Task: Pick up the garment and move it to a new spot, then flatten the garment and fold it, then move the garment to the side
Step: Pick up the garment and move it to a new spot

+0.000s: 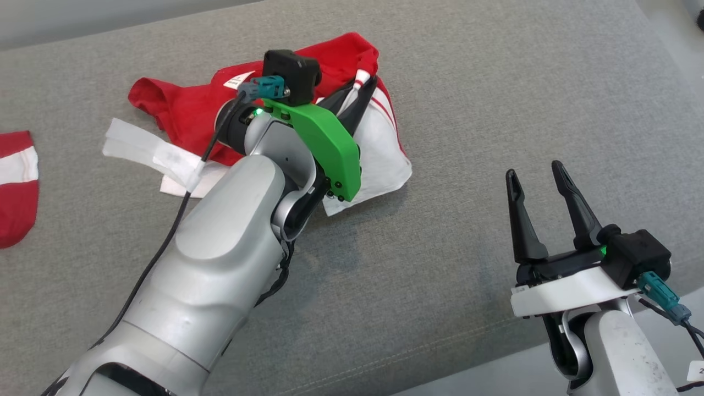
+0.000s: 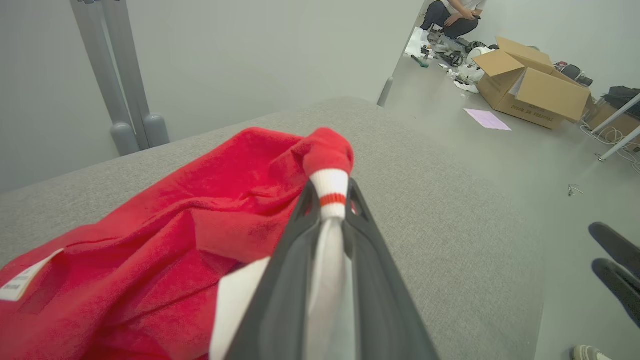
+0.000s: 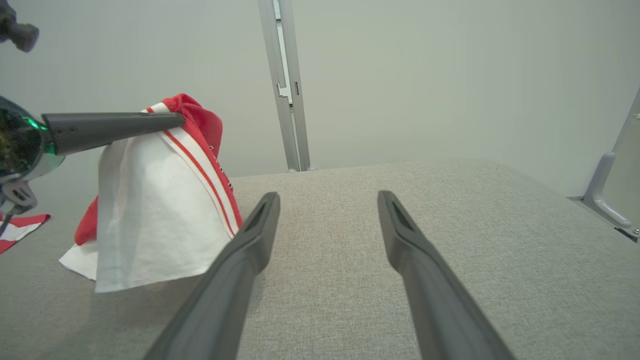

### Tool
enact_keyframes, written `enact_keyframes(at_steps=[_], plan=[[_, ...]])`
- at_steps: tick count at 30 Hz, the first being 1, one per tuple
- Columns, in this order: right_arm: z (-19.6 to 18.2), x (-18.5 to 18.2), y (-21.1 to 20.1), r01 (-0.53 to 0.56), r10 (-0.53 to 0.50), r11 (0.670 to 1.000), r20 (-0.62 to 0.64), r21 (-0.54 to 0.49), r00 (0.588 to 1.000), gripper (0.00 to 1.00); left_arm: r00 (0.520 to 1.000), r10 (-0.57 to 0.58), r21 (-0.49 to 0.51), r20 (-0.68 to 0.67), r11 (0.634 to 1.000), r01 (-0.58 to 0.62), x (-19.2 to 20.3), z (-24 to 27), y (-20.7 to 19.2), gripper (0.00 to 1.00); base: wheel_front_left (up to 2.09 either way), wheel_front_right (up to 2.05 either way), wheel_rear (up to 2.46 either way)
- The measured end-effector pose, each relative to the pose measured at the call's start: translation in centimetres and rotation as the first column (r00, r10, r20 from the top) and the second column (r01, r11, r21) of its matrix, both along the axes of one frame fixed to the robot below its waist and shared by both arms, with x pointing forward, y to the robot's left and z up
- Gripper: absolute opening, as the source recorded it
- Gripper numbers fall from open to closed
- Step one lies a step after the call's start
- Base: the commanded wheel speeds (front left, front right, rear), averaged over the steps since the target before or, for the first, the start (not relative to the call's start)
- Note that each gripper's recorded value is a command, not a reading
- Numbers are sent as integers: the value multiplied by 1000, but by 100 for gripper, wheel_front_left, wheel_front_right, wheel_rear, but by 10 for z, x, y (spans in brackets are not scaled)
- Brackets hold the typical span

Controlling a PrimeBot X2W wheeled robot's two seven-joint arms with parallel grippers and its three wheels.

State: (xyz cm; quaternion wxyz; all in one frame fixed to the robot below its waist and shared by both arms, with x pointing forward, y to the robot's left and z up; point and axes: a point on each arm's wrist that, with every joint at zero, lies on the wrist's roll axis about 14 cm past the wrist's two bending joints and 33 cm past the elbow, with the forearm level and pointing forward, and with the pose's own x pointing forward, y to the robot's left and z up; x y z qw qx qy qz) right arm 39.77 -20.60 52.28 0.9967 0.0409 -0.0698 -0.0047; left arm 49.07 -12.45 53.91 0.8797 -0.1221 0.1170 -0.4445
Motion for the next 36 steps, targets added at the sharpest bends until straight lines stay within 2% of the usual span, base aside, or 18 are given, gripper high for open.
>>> enact_keyframes(at_steps=[5,8,10,13,14,15,16,17,27,32,36], plan=[[-1,-7,-10,32,-32,999,-10,0,999,100,996,-69,6,-59,998,70,-16,-31,-27,0,0,0,0],[-4,-10,-15,49,-49,999,-21,-2,999,100,991,-115,76,-74,990,121,-27,-54,-40,0,0,0,0],[-5,-12,-17,56,-56,998,-28,-4,998,100,989,-123,103,-76,986,131,-28,-65,-45,0,0,0,0],[-6,-15,-22,70,-70,998,-34,-4,997,100,990,-116,91,-79,988,123,-26,-68,-52,0,0,0,0],[-6,-16,-23,75,-75,997,-35,-7,997,100,991,-111,77,-75,990,117,-24,-66,-55,11,0,0,0],[-6,-17,-25,79,-79,997,-37,-8,996,100,992,-108,64,-71,992,113,-23,-64,-58,38,0,0,0],[-7,-18,-26,83,-83,997,-39,-10,996,100,991,-114,58,-64,991,118,-23,-63,-60,86,0,0,0],[-7,-18,-26,86,-86,996,-41,-11,995,100,992,-116,55,-56,991,119,-24,-63,-63,100,0,0,0],[-9,-14,-24,74,-75,997,-42,-18,996,100,992,-121,18,-26,992,121,-31,-52,-57,100,0,0,0],[-10,-9,-16,50,-51,998,-39,-32,998,100,997,-78,-21,-11,997,77,-31,-42,-40,100,0,0,0],[-10,-5,-4,14,-15,999,-35,-41,999,100,999,7,-20,-35,1000,-8,-29,-49,-13,100,0,0,0]])
